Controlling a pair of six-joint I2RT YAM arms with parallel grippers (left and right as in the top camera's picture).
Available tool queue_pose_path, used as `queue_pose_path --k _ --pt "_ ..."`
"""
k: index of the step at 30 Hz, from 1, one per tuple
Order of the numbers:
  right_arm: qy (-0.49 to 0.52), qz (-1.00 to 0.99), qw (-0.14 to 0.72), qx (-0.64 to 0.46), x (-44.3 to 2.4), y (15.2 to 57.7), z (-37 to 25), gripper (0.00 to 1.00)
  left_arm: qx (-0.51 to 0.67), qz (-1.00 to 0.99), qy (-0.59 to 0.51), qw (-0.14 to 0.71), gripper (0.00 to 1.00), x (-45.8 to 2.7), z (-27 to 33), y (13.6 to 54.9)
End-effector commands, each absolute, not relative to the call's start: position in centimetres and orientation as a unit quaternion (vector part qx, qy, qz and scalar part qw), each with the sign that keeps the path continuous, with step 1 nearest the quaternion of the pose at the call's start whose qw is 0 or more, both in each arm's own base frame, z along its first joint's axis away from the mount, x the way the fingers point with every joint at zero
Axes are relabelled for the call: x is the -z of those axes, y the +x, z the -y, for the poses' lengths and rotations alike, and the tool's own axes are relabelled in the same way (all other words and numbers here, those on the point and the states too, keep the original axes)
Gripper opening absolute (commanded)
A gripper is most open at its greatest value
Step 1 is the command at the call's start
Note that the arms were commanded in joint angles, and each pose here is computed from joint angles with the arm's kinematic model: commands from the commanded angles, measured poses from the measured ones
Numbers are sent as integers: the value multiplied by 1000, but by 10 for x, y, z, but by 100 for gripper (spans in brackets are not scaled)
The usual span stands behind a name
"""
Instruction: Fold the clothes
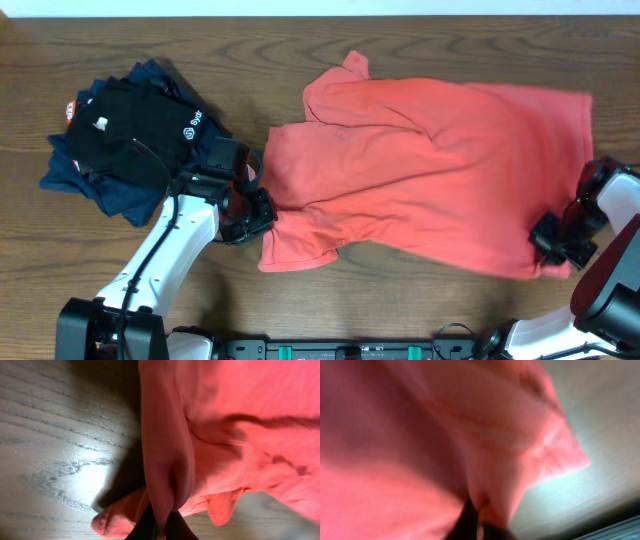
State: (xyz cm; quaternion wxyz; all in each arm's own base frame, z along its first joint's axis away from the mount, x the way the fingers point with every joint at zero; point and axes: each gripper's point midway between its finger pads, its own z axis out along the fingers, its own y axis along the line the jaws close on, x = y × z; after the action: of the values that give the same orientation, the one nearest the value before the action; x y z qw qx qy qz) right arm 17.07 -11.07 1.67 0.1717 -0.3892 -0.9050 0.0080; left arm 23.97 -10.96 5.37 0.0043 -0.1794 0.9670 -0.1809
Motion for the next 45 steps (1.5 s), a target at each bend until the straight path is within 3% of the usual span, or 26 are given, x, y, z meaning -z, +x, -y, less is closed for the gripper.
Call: queue_pose_path --k 1,3,6,7,9,10,11,21,34,37,40,45 --pt "-346 925 152 45 -50 193 104 9 175 -969 -175 8 6 -53 106 239" --pt "-335 933 126 40 -69 210 115 7 175 -969 -175 9 6 -53 106 239" --pt "-346 938 -10 16 -84 273 151 4 177 -969 -174 13 6 -54 106 241" --pt "-360 931 -66 8 -87 298 165 8 178 -969 -174 14 6 -54 107 242" --pt "-381 916 -121 6 -89 323 177 31 178 -969 -174 14 6 -54 107 242" --pt "-386 914 -126 13 -87 327 177 45 177 -969 -174 13 6 -54 106 242" --pt "-385 915 -121 18 -86 326 174 46 177 -969 -174 13 6 -54 106 242" --pt "-375 927 -1 8 -77 271 153 49 178 -969 -173 15 6 -54 107 242" --pt "-380 921 -83 -19 -41 295 173 51 179 -968 -173 17 6 -54 107 243" --pt "-380 921 -81 -18 -35 292 171 44 179 -968 -173 17 7 -54 107 243" --pt "-379 922 -78 -10 -33 291 167 2 179 -968 -173 17 6 -54 107 243" --pt "-373 920 -107 50 -61 314 158 1 179 -968 -173 17 7 -54 107 243"
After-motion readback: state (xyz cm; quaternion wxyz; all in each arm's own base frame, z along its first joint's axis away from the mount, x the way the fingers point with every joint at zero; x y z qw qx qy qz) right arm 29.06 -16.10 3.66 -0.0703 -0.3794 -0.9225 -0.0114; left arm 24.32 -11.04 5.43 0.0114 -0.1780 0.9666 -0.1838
